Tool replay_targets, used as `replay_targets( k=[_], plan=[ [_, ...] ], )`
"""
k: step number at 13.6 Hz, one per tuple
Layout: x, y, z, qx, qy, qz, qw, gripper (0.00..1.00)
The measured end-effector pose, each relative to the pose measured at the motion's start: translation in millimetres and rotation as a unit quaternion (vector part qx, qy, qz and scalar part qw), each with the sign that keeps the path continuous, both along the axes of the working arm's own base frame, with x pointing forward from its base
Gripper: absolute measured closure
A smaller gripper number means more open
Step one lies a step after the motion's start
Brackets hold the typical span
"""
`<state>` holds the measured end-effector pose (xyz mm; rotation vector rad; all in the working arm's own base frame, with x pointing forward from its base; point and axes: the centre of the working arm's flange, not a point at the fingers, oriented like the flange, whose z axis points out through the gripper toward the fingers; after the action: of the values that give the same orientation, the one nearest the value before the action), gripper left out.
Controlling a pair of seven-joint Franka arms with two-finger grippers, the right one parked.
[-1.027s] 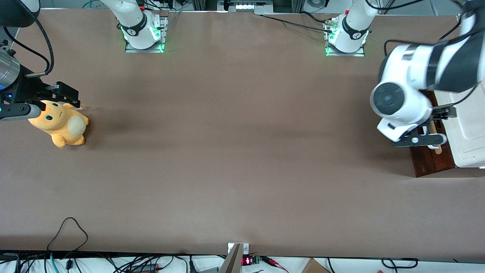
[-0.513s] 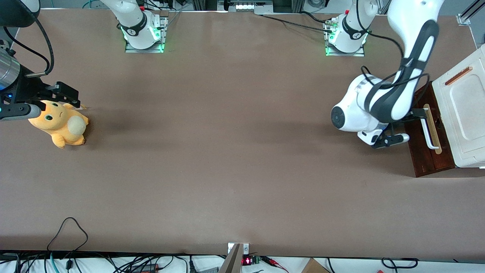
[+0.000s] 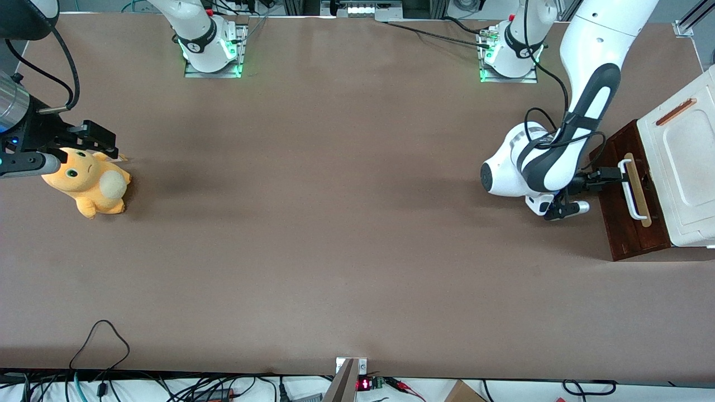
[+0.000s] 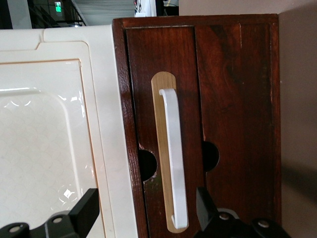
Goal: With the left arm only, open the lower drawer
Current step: 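Lower the open left gripper to the white drawer handle, then close the left gripper around the white bar handle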
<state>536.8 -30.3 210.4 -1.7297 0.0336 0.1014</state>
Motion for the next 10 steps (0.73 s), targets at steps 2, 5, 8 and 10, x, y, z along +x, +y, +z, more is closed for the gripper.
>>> replay_targets(
  k=[2, 5, 8, 10],
  plan=[
    [-0.7, 12.0, -17.1, 0.014, -0.008, -0.001, 0.9999, 0.14],
    [-3.2, 27.9, -41.3, 0.027, -0.01, -0.002, 0.9996, 0.15],
    [-0.2, 31.5, -41.5, 0.041, -0.014, -0.016, 0.9989, 0.13],
    [0.7, 39.5, -40.9, 0.053, -0.018, -0.015, 0.9983, 0.15]
  ],
)
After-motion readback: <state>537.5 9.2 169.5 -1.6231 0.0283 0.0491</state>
